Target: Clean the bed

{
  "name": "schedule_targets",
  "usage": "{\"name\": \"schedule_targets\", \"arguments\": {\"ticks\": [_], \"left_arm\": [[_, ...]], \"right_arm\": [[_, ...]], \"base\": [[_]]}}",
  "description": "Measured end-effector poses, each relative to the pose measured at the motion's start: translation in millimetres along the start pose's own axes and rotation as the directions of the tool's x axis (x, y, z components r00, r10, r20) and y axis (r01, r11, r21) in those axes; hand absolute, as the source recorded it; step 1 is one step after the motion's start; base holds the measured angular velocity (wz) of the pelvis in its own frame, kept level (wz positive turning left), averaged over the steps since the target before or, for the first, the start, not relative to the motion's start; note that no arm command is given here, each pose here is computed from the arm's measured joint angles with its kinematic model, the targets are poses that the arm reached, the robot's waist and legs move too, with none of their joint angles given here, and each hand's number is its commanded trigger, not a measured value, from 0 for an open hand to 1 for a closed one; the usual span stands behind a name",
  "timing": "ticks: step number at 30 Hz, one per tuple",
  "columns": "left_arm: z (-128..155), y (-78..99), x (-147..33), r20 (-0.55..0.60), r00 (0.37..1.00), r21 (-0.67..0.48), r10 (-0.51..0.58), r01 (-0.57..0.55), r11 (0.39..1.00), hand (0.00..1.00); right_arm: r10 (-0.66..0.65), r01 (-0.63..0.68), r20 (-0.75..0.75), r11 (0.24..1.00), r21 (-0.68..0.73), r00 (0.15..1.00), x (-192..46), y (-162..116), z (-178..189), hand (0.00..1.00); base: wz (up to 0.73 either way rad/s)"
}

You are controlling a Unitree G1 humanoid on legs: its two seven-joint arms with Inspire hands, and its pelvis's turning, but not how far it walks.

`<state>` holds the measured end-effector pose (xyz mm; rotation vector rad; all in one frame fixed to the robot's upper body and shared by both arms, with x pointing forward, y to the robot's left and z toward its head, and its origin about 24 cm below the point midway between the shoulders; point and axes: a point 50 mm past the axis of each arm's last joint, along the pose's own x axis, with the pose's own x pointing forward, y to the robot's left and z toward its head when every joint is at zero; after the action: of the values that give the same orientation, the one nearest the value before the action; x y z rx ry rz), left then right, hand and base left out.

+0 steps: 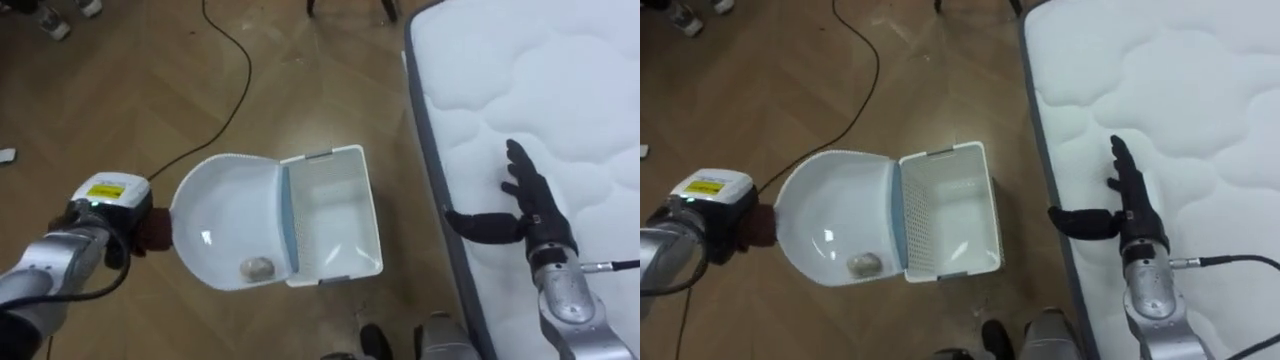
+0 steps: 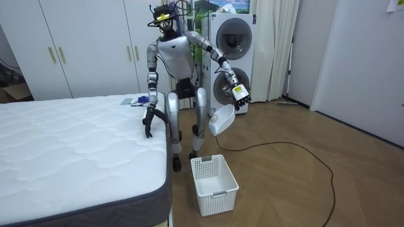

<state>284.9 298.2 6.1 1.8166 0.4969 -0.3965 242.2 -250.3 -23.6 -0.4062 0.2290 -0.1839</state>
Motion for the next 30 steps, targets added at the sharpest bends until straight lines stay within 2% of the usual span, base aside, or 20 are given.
{"name": "schedule_targets", "arguments": {"ticks": [5,10,18,27,30], "left_arm": [[-12,-8.7,-0.1,-0.054,0.997,0.012,-0.048,0.049,0.999,1.00],[-23,-9.4,-1.0,-0.092,0.994,0.018,-0.066,0.068,0.998,1.00],[-43,-19.4,-2.5,-0.193,0.973,-0.027,-0.127,0.124,0.992,1.00],[-51,-29.6,-5.4,-0.227,0.957,-0.059,-0.181,0.172,0.983,1.00],[-52,-28.1,-5.0,-0.231,0.956,-0.064,-0.180,0.170,0.983,1.00]], "right_arm": [[0.023,-0.023,0.022,1.000,-0.002,1.000,3,1,5,0.00],[0.029,-0.029,0.031,1.000,-0.007,0.999,5,2,8,0.00],[0.010,-0.010,0.034,1.000,0.006,0.999,5,2,9,0.00],[-0.001,0.001,0.021,1.000,-0.001,1.000,2,3,5,0.00],[0.001,-0.001,0.012,1.000,-0.002,1.000,1,4,3,0.00]], "base": [[-0.08],[-0.07],[-0.01],[0.07],[0.08]]}}
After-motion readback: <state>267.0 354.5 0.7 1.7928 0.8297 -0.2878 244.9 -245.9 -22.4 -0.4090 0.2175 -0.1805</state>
